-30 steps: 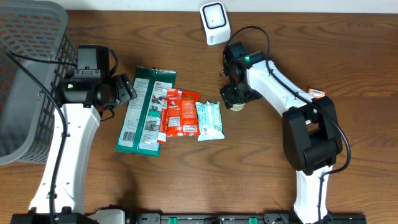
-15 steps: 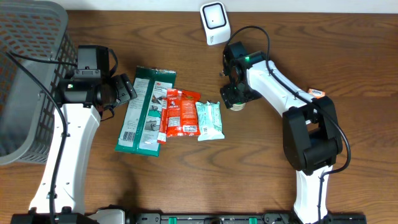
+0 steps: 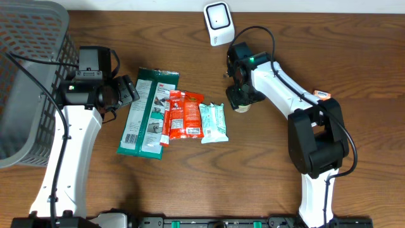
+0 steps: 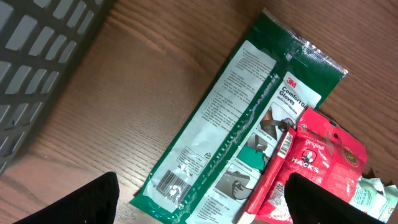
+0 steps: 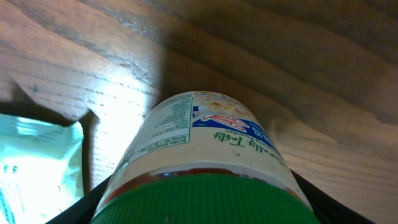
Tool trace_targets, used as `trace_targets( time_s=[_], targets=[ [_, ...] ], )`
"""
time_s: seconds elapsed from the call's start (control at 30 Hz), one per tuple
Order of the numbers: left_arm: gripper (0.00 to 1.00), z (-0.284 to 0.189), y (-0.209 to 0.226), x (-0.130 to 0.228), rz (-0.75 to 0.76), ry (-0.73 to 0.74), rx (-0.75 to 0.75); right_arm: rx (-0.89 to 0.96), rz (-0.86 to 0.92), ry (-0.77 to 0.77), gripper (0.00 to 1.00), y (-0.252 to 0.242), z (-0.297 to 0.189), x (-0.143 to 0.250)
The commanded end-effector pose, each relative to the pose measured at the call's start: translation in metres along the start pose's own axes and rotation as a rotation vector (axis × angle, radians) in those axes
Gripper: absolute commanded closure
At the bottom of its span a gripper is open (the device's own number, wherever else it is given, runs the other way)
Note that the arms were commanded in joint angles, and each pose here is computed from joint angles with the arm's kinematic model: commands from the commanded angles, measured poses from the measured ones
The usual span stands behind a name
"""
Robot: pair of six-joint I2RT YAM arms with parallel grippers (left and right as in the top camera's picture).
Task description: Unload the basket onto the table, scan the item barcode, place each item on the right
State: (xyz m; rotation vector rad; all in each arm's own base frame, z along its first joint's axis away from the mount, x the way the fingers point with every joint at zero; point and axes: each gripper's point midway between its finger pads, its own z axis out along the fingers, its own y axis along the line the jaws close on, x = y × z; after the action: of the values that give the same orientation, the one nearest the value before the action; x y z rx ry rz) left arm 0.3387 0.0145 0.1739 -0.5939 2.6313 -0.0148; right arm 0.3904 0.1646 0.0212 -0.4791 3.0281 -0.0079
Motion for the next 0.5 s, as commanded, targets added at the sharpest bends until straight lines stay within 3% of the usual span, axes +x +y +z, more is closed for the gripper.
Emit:
trace_targets(
  time_s=[0.0,0.13,0.23,0.47],
  targets=[
    [0.15,-0.004,0.001,-0.003,0.006,-0.014,-0.001,0.007,0.010,-0.088,0.68,-0.003,-0.037,-0.011],
    [0.15,-0.004,0.001,-0.003,0.006,-0.014,-0.001,-0.048,0.009,-0.173,0.67,0.004,-0.075,-0.015],
    [0.15,-0.004,0.001,-0.003,0.006,-0.014,-0.001,-0.097,0.037,-0.236,0.61,0.010,-0.110,-0.014],
    [0.15,-0.004,0.001,-0.003,0.006,-0.014,-0.001,-0.134,0.079,-0.410,0.82,0.011,-0.198,-0.028]
  ],
)
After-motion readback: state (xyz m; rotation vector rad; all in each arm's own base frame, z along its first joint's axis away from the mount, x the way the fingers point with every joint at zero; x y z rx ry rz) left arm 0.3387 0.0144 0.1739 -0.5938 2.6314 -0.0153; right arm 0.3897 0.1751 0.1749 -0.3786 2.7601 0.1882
